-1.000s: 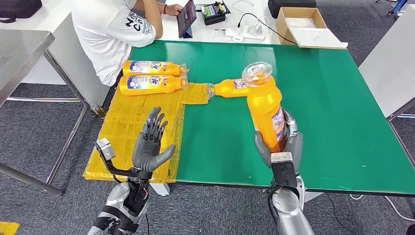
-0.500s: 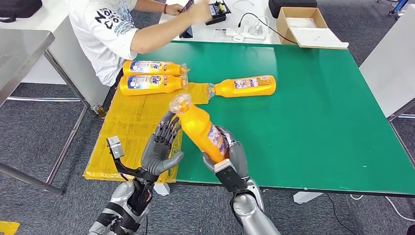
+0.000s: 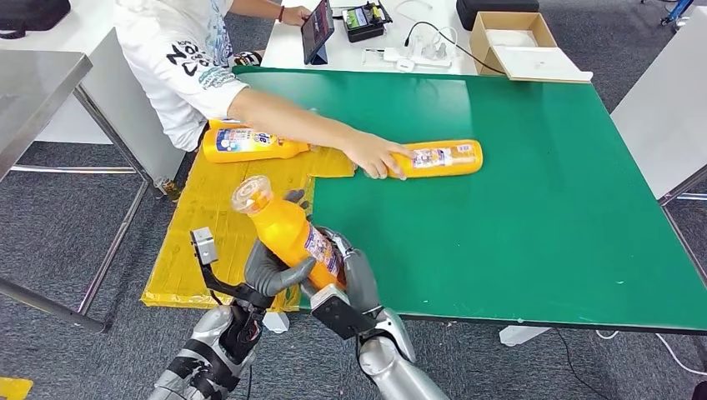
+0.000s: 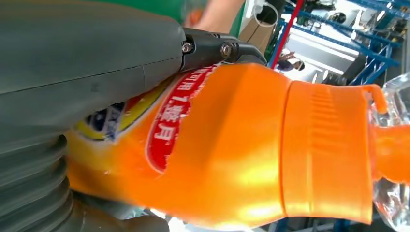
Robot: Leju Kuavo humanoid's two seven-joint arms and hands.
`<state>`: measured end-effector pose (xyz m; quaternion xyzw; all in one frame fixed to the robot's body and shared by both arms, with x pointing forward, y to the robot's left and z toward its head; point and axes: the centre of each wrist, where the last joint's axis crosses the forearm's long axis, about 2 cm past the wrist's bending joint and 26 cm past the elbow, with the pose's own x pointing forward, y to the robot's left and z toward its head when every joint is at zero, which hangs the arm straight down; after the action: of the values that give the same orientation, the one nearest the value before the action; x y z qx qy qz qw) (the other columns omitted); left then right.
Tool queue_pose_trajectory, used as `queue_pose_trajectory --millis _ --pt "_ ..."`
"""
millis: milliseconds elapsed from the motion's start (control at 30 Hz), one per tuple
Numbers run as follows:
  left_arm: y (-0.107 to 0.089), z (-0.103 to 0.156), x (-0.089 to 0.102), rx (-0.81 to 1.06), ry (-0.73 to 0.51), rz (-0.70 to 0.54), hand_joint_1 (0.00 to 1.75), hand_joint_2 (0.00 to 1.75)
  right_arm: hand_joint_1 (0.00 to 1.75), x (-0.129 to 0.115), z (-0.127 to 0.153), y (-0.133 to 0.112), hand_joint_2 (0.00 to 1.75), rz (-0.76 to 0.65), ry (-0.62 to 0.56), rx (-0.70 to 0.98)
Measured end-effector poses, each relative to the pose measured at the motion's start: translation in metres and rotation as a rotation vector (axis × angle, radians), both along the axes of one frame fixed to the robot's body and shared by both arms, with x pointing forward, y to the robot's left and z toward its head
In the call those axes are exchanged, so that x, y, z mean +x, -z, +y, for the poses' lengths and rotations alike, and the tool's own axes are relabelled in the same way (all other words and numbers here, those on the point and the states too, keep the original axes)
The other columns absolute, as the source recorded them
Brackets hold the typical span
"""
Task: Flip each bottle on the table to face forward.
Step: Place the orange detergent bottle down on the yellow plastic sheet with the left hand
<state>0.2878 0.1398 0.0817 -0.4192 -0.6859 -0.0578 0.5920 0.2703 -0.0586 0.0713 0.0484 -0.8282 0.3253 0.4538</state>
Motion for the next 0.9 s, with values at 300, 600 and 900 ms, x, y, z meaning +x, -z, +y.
queue_pose_trajectory --millis 300,600,900 --pt "0.008 0.005 -0.002 -0.004 -0.019 0.038 0.0 1.75 1.75 -0.006 0.009 0.008 1.75 0.023 -0.055 -0.062" --pt "0.013 0.009 -0.005 -0.029 -0.043 0.07 1.75 1.75 1.75 -0.008 0.009 0.015 1.75 0.056 -0.077 -0.12" --pt "0.014 0.01 -0.007 -0.037 -0.05 0.082 1.75 1.75 1.74 -0.007 0.009 0.017 1.75 0.066 -0.074 -0.144"
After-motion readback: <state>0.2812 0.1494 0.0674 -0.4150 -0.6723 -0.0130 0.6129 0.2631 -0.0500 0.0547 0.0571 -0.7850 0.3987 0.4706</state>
